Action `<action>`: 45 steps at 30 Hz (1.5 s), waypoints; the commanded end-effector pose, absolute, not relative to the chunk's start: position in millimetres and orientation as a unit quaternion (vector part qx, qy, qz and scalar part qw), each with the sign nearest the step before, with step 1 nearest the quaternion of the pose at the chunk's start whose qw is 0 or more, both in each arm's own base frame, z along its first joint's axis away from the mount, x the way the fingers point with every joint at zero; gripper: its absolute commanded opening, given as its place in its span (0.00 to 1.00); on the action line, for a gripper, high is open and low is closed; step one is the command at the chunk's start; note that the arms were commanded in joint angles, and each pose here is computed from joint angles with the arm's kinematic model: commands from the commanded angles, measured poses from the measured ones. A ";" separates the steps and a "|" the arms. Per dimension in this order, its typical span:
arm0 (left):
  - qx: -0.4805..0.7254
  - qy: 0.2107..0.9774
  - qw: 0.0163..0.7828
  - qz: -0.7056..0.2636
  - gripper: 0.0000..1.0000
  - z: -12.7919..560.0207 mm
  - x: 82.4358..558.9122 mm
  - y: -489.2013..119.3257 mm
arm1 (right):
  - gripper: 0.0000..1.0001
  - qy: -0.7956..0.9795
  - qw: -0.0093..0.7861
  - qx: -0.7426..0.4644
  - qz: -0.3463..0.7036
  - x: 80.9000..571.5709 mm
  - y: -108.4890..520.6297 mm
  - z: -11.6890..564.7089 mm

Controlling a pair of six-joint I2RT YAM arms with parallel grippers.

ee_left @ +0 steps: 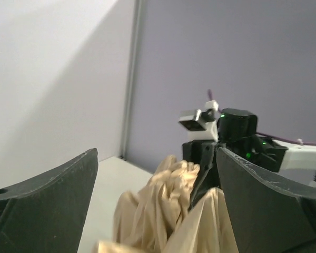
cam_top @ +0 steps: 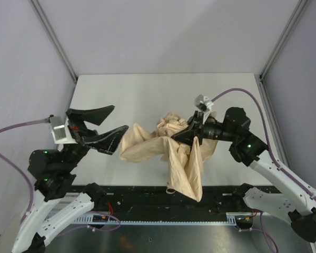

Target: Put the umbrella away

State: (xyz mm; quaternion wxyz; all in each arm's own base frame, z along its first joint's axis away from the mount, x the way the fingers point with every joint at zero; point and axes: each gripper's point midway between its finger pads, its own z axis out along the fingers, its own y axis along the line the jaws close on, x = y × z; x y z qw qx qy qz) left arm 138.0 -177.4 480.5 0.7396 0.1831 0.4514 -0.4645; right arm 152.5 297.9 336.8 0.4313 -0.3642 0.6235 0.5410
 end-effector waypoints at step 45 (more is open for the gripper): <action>0.158 0.553 0.645 -0.503 0.99 438.9 165.9 -214.7 | 0.00 0.577 0.518 -0.316 0.546 181.2 270.5 398.1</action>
